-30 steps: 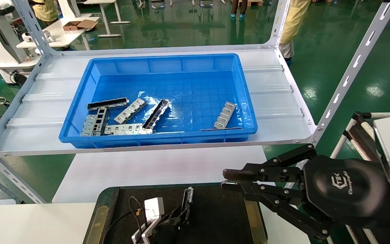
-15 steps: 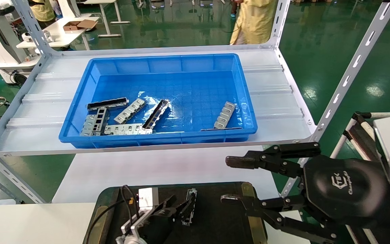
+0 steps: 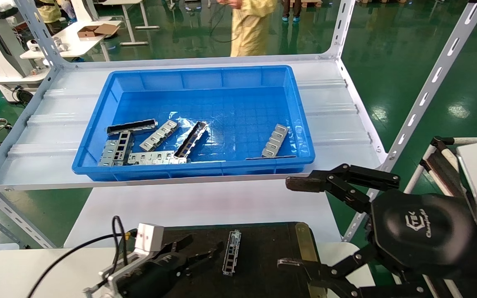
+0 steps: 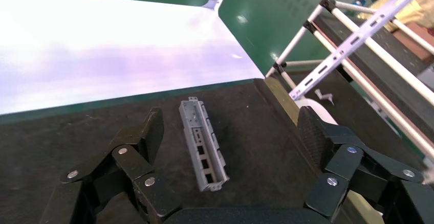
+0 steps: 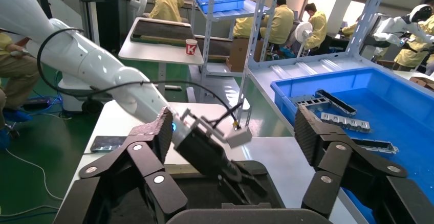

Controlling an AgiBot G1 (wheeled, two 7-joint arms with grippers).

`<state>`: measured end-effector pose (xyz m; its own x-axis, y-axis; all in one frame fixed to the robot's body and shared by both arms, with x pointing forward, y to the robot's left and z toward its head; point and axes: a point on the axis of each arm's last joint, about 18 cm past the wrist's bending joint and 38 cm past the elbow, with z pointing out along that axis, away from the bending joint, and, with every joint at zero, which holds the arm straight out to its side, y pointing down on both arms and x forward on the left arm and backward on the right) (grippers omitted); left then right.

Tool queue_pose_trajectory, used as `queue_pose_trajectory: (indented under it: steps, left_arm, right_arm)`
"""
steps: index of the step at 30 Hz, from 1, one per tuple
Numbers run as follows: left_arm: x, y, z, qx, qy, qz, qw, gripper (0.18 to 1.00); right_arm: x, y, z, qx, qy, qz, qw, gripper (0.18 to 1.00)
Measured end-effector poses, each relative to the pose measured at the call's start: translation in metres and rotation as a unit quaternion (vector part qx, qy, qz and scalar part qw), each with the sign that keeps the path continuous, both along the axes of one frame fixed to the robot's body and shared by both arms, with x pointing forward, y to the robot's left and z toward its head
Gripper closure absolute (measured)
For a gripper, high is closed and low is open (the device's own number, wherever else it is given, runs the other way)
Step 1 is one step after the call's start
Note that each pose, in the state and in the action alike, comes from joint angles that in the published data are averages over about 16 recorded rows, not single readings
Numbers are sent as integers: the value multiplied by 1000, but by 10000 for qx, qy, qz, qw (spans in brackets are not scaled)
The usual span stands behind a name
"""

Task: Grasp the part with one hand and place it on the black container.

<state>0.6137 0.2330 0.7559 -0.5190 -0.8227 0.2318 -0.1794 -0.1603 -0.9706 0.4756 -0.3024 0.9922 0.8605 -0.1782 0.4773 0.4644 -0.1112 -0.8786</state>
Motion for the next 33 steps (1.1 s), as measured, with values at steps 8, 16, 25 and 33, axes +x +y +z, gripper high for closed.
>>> queue_pose_trajectory:
  steps: [8,16,25,33]
  left_arm:
    - [-23,40,13,231,-242,-400,9986,212]
    - [-48,68,22,513,-594,-857,9932,187]
    - [-66,85,33,655,-857,-1236,9865,184]
    - [-70,89,41,610,-921,-1341,9848,184]
  right_arm:
    - [0,0,0,0,0,0,10000,281]
    - [0,0,0,0,0,0,10000,202]
    - [0,0,0,0,0,0,10000,180]
    - [0,0,0,0,0,0,10000,178]
